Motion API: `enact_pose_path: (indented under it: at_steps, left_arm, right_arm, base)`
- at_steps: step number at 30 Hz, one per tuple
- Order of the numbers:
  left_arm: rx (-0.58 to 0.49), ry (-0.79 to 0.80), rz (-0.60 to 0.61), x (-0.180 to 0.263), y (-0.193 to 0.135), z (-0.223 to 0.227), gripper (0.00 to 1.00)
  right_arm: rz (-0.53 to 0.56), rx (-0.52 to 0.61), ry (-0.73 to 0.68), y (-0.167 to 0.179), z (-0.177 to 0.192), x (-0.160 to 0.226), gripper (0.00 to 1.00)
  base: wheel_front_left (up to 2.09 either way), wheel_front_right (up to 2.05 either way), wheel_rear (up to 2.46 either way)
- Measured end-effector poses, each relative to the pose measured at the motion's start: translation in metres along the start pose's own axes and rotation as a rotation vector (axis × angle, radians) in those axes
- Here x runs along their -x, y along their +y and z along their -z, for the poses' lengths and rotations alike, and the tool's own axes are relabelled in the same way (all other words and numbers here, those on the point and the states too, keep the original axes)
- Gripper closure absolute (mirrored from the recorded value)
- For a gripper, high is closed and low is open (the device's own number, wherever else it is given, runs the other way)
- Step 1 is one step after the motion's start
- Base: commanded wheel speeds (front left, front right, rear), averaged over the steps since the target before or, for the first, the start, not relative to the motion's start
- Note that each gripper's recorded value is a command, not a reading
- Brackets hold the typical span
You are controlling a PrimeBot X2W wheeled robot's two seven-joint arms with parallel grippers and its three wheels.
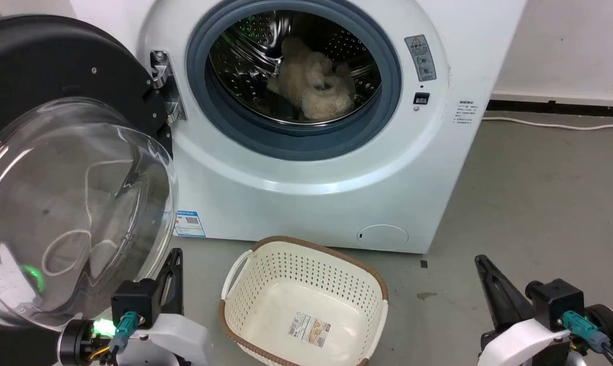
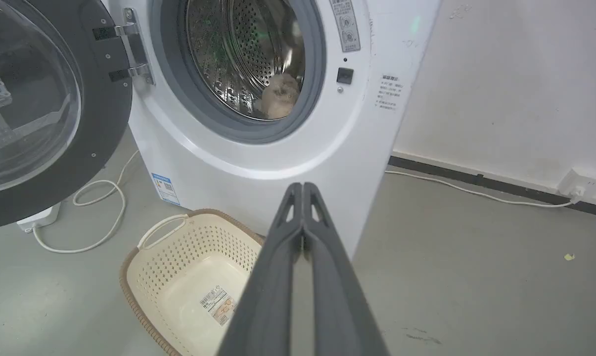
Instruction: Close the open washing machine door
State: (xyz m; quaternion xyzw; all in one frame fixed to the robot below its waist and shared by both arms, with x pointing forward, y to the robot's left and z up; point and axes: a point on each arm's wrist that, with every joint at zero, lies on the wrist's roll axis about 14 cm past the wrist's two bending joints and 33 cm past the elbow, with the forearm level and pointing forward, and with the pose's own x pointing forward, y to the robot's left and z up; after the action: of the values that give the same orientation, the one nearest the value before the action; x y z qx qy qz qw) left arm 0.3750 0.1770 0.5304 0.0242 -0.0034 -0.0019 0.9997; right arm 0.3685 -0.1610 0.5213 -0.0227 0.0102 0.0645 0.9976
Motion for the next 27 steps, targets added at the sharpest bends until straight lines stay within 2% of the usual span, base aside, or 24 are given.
enact_pose_path:
  at_steps: [27]
  left_arm:
    - [0.0,0.0,0.0,0.0,-0.0001,0.0,1.0]
  right_arm:
    - [0.0,0.0,-0.001,-0.0001,-0.0003,-0.0001,1.0]
  base:
    - [0.0,0.0,0.0]
